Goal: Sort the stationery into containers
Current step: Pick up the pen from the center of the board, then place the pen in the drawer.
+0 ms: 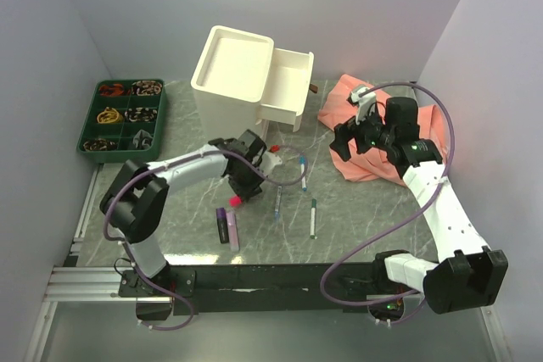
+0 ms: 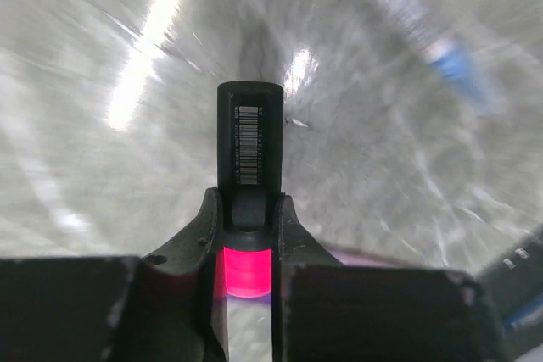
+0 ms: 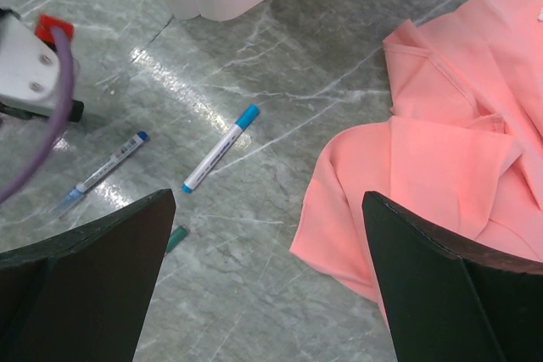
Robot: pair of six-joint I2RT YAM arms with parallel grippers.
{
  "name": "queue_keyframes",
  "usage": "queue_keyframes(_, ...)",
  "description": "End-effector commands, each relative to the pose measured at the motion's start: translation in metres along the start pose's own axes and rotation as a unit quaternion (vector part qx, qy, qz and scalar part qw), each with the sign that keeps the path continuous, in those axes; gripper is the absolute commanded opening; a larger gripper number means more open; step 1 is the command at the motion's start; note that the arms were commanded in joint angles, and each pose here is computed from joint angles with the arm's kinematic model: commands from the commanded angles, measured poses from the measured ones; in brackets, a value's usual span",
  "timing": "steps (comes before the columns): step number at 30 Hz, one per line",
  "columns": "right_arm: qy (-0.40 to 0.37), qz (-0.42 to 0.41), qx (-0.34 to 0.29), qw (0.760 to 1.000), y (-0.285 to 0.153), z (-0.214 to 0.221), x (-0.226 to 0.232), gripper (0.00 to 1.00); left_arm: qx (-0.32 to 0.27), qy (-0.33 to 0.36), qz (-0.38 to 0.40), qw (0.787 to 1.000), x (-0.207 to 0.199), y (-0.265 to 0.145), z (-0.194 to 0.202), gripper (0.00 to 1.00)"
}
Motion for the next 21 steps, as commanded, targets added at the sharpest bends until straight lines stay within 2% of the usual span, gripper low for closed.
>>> queue_keyframes(1,-0.017,0.015,-0.038,0.999,-0.004,-0.026,-0.008,1.0,-0.128,0.061,0.0,0.99,0.009,-0.101,-0.07,0.01)
queue_keyframes(2,-0.016,0.016,-0.038,0.999,-0.003,-0.026,-0.009,1.0,-0.168,0.076,-0.008,0.983,0.012,-0.127,-0.093,0.01)
queue_keyframes(5,-0.007,0.016,-0.038,0.999,0.002,-0.026,-0.011,1.0,-0.236,0.131,0.007,0.963,0.005,-0.176,-0.128,0.04)
queue_keyframes(7,0.002,0.017,-0.039,0.999,0.007,-0.024,-0.013,1.0,-0.269,0.145,0.022,0.952,0.004,-0.194,-0.146,0.04)
queue_keyframes(8,0.004,0.017,-0.041,0.999,0.008,-0.024,-0.013,1.0,-0.3,0.154,0.01,0.941,0.008,-0.215,-0.164,0.04)
queue_keyframes(11,0.012,0.011,-0.038,0.999,0.013,-0.02,-0.013,1.0,-0.353,0.152,-0.022,0.923,0.026,-0.234,-0.2,0.04)
queue_keyframes(13,0.013,0.013,-0.04,0.999,0.015,-0.022,-0.015,1.0,-0.372,0.135,-0.067,0.916,0.046,-0.242,-0.217,0.08)
queue_keyframes(15,0.012,0.015,-0.042,0.999,0.016,-0.025,-0.016,1.0,-0.379,0.115,-0.091,0.914,0.069,-0.23,-0.234,0.11)
queue_keyframes(19,0.01,0.018,-0.048,0.999,0.016,-0.029,-0.019,1.0,-0.406,0.084,-0.131,0.901,0.105,-0.229,-0.264,0.11)
queue_keyframes(21,0.013,0.019,-0.048,0.999,0.017,-0.028,-0.019,1.0,-0.4,0.072,-0.138,0.903,0.119,-0.212,-0.273,0.1)
Point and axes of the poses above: each gripper's point midway between its finger pads, its own y axis out along the fingers, its own x axis along the line the jaws close on, z = x × y, the point moved 2 cm from there along -y, back along the fingers, and after that the axes turned 6 degrees about y, right-handed, at the moved point
